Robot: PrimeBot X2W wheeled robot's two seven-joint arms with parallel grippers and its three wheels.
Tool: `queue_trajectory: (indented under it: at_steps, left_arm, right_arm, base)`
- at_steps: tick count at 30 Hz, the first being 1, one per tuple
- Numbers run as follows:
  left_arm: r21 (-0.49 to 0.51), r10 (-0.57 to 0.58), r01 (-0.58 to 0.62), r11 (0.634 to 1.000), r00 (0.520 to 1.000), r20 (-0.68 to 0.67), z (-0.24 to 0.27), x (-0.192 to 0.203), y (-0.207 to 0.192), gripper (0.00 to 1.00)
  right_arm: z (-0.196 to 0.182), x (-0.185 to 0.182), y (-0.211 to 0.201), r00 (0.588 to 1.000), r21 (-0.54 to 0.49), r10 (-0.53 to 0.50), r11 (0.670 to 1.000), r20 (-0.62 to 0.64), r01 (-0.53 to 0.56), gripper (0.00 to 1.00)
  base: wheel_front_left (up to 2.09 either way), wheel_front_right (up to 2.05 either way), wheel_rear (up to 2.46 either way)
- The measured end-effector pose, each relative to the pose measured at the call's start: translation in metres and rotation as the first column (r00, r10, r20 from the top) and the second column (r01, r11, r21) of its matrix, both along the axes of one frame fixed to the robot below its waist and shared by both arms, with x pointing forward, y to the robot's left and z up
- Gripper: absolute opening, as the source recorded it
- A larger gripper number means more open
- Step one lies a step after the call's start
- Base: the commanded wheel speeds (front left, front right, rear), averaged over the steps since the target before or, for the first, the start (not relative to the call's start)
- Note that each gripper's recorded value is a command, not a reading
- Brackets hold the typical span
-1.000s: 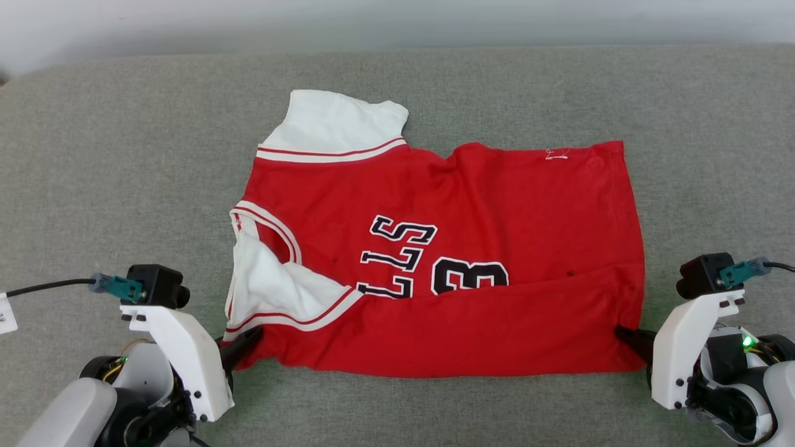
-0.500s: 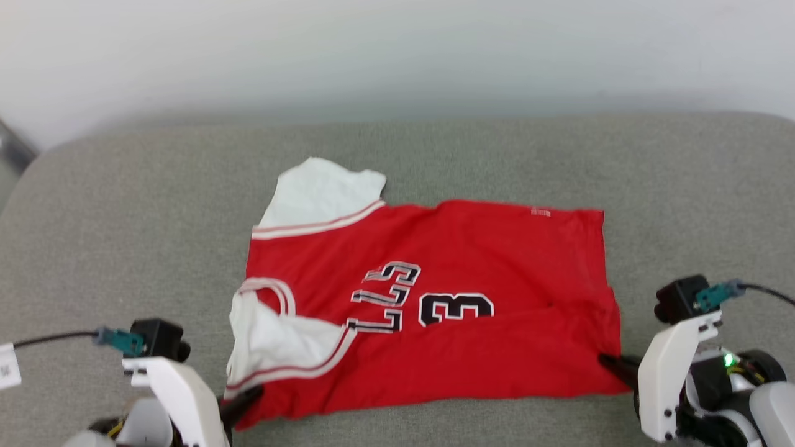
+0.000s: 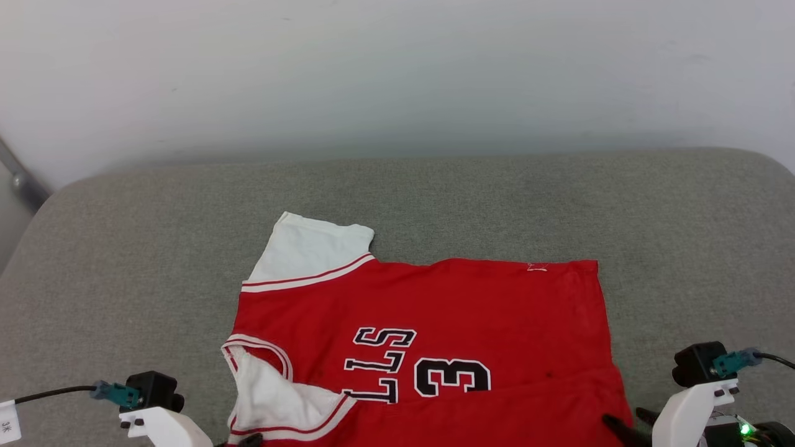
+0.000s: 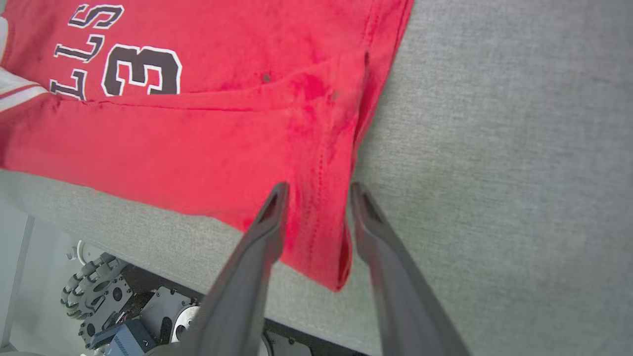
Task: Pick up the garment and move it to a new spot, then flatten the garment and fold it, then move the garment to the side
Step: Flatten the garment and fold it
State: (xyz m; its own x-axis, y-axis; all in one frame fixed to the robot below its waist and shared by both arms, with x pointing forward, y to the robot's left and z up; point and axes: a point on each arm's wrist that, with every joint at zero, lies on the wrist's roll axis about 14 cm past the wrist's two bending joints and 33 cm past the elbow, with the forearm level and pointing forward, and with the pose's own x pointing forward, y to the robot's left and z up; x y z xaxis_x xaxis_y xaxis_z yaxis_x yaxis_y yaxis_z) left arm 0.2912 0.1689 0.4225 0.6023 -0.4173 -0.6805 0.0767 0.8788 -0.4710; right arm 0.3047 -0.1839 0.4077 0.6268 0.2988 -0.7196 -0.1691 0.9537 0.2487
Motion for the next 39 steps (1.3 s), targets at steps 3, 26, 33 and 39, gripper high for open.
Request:
queue_trajectory:
  at_steps: [3, 26, 33, 39]
  left_arm:
    - [0.011, 0.006, -0.006, 1.0, 0.999, 0.039, 0.002, 0.011, -0.001, 1.0]
    - [0.075, 0.052, -0.136, 0.988, 0.746, 0.664, 0.108, 0.234, -0.019, 1.0]
    - [0.116, 0.008, -0.08, 0.99, 0.852, 0.524, 0.059, 0.288, -0.012, 1.0]
    - [0.172, -0.079, 0.037, 0.984, 0.967, 0.243, 0.002, 0.297, -0.006, 1.0]
  right_arm:
    - [0.007, 0.007, -0.003, 0.995, -0.005, -0.036, 0.999, 0.094, 0.036, 1.0]
    - [0.112, 0.117, -0.034, 0.702, 0.004, -0.201, 0.963, 0.684, 0.271, 1.0]
    - [0.089, 0.141, -0.032, 0.731, -0.021, -0.189, 0.963, 0.656, 0.268, 1.0]
    - [0.069, 0.142, -0.04, 0.759, -0.043, -0.201, 0.956, 0.619, 0.289, 1.0]
  base:
    - [0.0, 0.0, 0.0]
    - [0.0, 0.0, 0.0]
    - [0.0, 0.0, 0.0]
    - [0.0, 0.0, 0.0]
